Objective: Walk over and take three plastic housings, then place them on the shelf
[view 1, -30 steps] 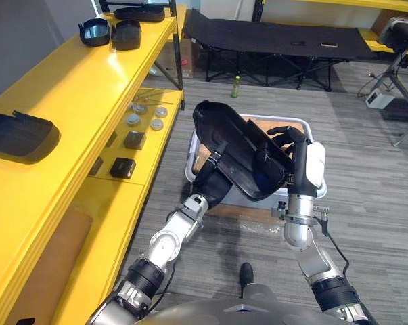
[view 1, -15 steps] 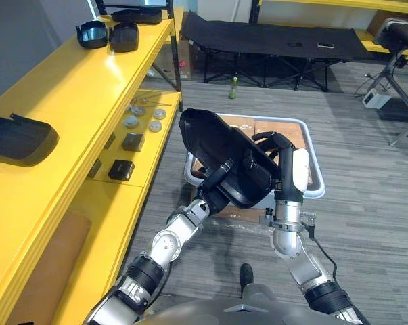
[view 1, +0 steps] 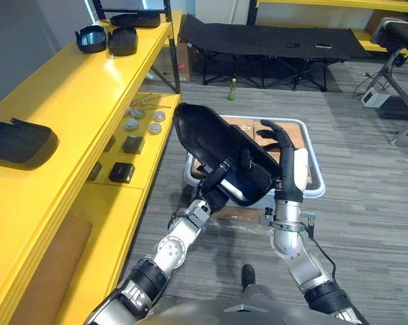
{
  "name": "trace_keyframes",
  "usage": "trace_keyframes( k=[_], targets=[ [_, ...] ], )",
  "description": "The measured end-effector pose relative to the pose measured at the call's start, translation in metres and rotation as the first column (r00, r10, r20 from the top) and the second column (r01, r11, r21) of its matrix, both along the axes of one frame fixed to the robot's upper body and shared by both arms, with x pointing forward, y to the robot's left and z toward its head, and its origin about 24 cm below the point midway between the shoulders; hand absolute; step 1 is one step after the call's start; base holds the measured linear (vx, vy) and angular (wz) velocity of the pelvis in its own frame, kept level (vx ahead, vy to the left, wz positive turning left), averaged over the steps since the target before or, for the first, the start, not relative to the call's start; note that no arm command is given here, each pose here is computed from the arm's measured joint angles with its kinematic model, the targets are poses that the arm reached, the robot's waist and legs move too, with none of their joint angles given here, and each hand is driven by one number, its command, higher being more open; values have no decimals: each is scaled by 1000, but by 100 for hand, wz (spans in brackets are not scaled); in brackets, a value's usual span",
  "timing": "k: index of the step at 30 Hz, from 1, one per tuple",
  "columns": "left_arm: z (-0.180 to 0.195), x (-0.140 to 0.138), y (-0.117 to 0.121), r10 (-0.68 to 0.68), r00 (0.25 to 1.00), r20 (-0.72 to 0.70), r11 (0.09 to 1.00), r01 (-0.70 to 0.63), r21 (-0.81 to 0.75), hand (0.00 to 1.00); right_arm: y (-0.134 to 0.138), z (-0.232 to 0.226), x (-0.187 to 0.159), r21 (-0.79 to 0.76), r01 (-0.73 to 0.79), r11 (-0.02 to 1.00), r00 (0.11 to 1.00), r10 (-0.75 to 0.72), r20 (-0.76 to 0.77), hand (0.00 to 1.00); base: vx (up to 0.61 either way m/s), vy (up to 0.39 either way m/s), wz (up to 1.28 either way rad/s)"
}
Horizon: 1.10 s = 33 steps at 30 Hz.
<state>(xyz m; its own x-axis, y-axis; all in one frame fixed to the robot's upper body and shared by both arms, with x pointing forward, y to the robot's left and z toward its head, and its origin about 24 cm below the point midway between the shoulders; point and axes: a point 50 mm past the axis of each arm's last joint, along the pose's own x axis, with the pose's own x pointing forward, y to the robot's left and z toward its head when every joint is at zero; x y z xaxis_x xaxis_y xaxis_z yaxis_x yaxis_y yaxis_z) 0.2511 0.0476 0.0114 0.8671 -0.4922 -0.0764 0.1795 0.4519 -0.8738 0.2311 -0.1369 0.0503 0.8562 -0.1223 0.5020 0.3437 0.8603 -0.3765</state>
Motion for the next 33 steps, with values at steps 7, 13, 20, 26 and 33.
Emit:
trace_keyframes(
  k=[7,13,20,26,33],
  targets=[
    [29,7,23,261,948,180,912,-304,277,0,6,-1,-3,124,41,991,998,-36,-42,100,0,0,0],
    [33,1,71,488,796,359,572,-602,557,0,1,8,-16,262,73,962,997,-66,-37,100,0,0,0],
    [35,-18,113,577,592,562,111,-739,665,0,-9,-2,-25,382,116,917,990,-73,-124,100,0,2,5],
    [37,-28,116,562,581,588,169,-777,606,0,-9,-21,-32,483,10,876,950,143,-279,100,5,3,0],
    [43,-45,119,534,622,572,376,-781,499,0,-15,-52,-53,555,52,830,859,246,-449,100,-2,3,0]
  ],
)
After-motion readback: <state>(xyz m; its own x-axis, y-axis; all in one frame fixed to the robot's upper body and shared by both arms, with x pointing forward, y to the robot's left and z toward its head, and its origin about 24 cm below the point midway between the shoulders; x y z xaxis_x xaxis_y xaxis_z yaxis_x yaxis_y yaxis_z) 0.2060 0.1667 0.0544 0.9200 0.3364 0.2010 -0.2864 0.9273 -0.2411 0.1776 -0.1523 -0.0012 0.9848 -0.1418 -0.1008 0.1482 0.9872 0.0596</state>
